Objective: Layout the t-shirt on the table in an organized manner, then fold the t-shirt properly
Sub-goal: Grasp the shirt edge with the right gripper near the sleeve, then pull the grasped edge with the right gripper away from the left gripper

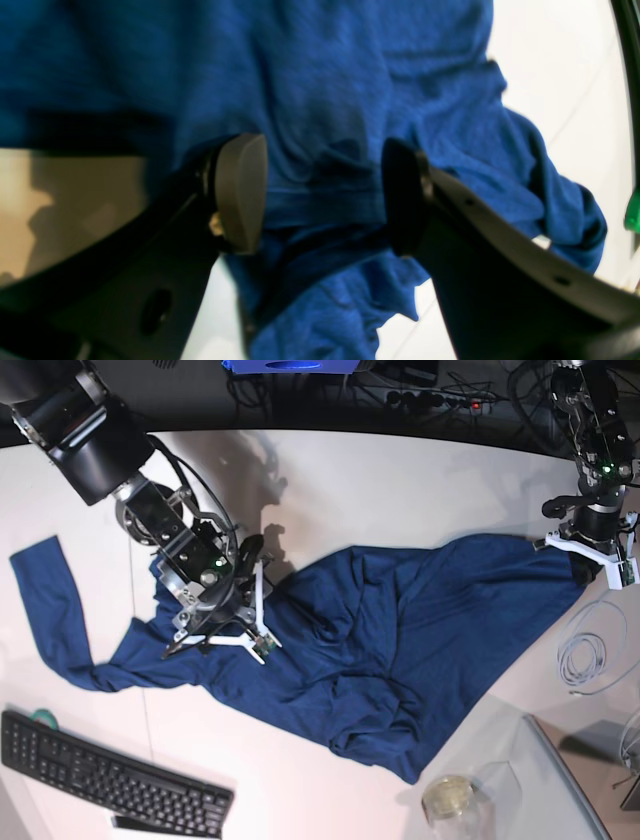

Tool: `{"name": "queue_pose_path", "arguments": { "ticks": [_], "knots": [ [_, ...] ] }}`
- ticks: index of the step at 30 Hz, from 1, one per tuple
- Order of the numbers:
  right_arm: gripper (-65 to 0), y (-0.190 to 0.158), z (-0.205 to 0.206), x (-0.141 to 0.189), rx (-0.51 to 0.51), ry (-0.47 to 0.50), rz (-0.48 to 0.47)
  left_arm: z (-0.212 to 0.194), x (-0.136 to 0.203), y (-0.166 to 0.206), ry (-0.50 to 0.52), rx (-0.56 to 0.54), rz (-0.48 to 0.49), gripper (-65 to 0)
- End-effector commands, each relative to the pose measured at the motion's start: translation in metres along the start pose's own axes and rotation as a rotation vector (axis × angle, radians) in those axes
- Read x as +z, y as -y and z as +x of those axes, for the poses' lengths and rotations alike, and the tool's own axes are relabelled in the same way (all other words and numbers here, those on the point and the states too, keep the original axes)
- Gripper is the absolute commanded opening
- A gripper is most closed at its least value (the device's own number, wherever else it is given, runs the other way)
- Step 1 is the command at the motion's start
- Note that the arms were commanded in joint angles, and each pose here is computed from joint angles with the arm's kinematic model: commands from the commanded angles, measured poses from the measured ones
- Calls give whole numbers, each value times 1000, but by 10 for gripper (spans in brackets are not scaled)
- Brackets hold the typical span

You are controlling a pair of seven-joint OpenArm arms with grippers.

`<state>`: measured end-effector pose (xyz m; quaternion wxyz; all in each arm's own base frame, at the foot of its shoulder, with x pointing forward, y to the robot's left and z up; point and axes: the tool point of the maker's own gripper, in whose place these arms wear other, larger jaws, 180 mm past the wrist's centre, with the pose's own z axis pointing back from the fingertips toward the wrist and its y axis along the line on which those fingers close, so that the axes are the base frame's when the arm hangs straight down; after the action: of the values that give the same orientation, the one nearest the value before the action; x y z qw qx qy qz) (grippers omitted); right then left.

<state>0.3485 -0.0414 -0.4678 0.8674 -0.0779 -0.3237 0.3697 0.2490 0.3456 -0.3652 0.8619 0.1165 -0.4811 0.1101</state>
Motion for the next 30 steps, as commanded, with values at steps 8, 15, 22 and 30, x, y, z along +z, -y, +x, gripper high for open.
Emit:
{"name": "queue_pose_path", "arguments": {
  "ticks": [8, 15, 22, 30],
  "knots": [
    [-515, 9, 5, -6, -3, 17, -18, 12, 2, -5, 41, -11, 6, -650],
    [-650, -11, 25, 20, -22, 96, 13, 14, 1, -4, 44, -10, 6, -650],
    [-644, -35, 23, 73, -47, 112, 59, 28, 0, -17, 67, -53, 19, -650],
    [-644, -74, -27, 128, -49, 66, 149, 50, -4, -67, 101, -31, 129, -650]
  ]
}}
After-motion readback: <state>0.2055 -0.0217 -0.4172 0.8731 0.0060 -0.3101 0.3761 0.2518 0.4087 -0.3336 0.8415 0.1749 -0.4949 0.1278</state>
